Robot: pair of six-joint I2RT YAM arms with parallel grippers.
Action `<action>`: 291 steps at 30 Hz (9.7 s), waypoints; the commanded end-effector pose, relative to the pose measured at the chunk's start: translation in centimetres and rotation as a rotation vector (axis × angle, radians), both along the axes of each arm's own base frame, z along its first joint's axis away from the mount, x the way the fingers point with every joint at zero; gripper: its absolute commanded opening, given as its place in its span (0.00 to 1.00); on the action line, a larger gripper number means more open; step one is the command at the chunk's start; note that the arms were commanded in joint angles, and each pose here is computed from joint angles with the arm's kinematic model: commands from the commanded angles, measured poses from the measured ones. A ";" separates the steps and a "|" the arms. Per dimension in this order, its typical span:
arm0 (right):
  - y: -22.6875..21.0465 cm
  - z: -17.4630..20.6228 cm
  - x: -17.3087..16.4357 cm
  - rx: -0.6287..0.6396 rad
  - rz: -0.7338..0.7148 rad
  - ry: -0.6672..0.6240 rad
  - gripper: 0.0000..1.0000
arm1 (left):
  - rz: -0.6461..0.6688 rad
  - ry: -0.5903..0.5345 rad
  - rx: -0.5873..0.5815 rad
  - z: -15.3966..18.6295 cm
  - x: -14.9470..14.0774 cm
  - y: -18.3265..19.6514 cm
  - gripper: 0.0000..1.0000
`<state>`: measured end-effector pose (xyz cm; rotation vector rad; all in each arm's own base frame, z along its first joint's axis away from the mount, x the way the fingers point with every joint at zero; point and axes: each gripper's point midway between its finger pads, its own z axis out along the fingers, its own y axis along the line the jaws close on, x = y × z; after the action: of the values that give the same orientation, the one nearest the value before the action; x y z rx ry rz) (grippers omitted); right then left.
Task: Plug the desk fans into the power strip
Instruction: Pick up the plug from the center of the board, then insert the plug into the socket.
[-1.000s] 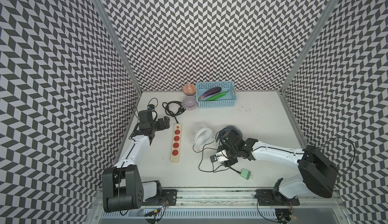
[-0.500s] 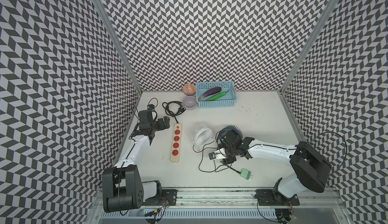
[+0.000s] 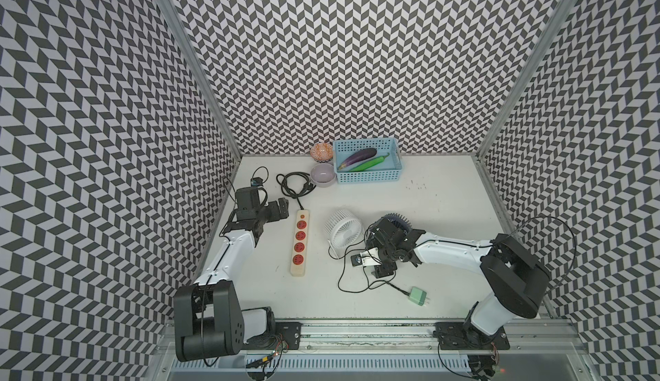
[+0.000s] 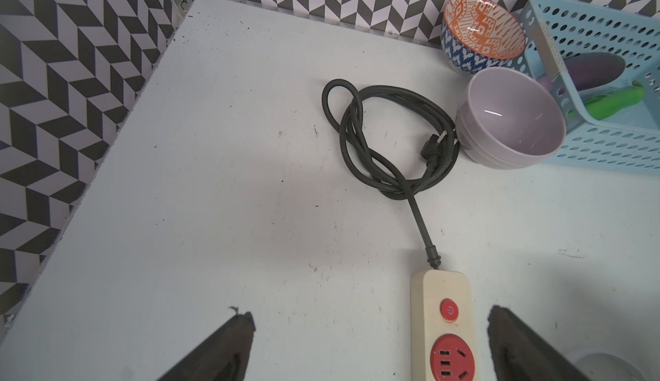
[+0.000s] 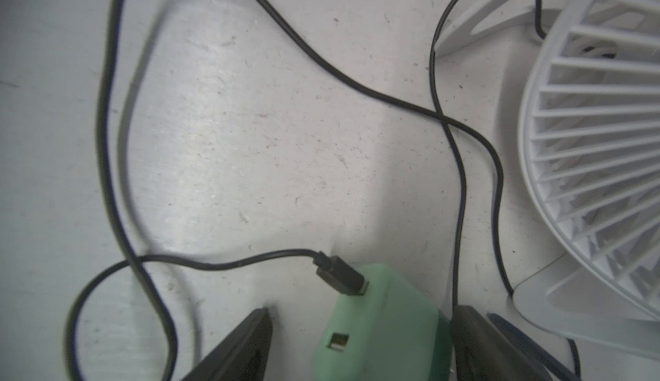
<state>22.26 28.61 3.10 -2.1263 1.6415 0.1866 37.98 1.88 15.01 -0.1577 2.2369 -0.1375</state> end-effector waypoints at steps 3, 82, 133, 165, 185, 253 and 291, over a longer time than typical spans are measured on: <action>-1.6 -0.1 -1.3 -0.016 -0.033 0.037 0.82 | 0.000 -0.047 0.004 1.1 0.1 0.2 1.00; -1.9 4.9 -1.9 0.130 -0.070 -0.060 0.16 | -0.097 -0.072 0.007 3.2 0.4 -0.9 1.00; 6.4 23.6 1.1 0.845 -0.117 0.057 0.00 | -1.423 -0.489 0.224 15.5 -13.0 -21.6 1.00; 7.2 26.4 0.3 0.924 -0.045 0.068 0.00 | -1.587 -0.396 0.268 12.2 -14.8 -25.7 0.48; 7.1 26.8 0.3 0.932 -0.041 0.053 0.12 | -1.567 -0.388 0.320 12.0 -14.4 -25.3 0.00; -14.6 19.3 4.7 1.103 -0.863 -0.377 1.00 | -1.639 0.160 0.735 -1.4 -1.8 -9.4 0.00; -15.2 18.5 4.5 1.100 -0.881 -0.407 0.99 | -1.655 0.340 0.634 -6.3 -2.2 -8.2 0.00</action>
<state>26.72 13.54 20.21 -0.5492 1.5628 0.2608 36.79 -6.66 9.84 2.0961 1.9303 -0.1877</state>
